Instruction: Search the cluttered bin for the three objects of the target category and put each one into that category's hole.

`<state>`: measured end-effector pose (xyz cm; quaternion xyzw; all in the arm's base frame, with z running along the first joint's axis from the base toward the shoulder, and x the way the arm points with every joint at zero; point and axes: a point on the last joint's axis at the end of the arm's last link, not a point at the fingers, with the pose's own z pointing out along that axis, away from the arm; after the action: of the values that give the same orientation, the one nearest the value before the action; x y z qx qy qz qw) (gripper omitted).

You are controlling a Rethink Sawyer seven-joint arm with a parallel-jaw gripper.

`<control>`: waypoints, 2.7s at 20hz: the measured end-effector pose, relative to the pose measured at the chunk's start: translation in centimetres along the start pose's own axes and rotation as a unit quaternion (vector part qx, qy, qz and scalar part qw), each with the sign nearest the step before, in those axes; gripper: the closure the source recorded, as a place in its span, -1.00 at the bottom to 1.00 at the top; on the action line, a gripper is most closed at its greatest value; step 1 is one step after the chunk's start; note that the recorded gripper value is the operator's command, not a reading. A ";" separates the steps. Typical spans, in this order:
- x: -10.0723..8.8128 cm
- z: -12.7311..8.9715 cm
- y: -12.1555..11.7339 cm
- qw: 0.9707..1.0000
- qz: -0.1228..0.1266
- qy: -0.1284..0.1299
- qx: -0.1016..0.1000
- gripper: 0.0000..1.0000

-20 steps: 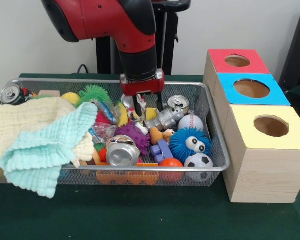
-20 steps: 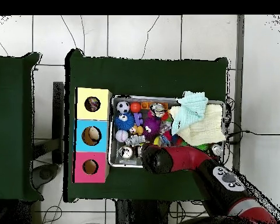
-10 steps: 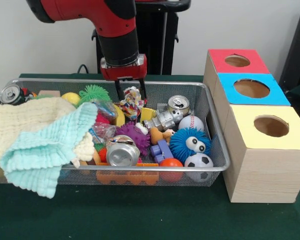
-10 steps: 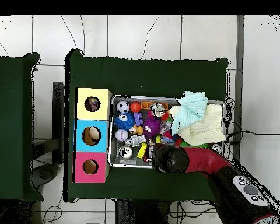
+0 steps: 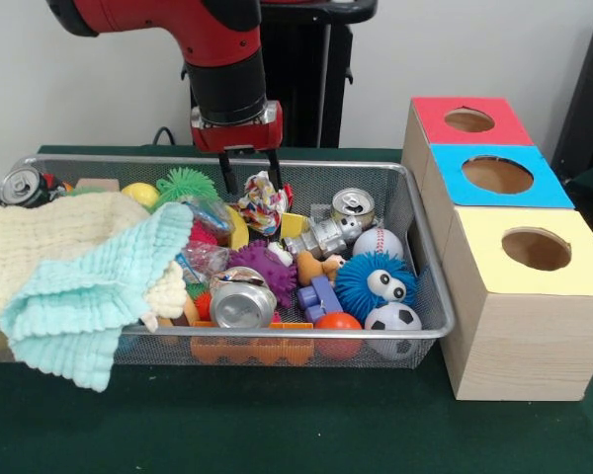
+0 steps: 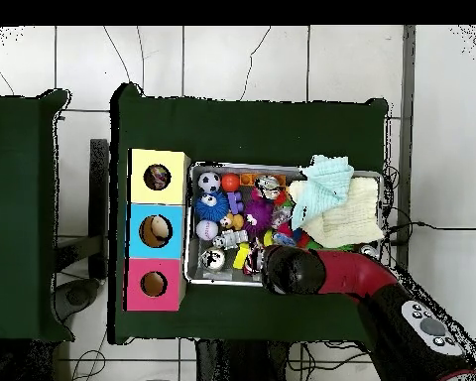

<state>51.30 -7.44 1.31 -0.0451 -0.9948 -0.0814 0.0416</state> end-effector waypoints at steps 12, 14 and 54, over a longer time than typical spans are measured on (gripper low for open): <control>0.2 0.7 0.7 1.000 -0.004 0.006 -0.005 1.00; 0.3 0.7 0.8 1.000 -0.005 0.007 -0.006 1.00; -1.7 -5.5 18.2 0.996 -0.056 0.065 0.000 1.00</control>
<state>55.12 9.36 9.45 0.0158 -0.9909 -0.0863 0.1018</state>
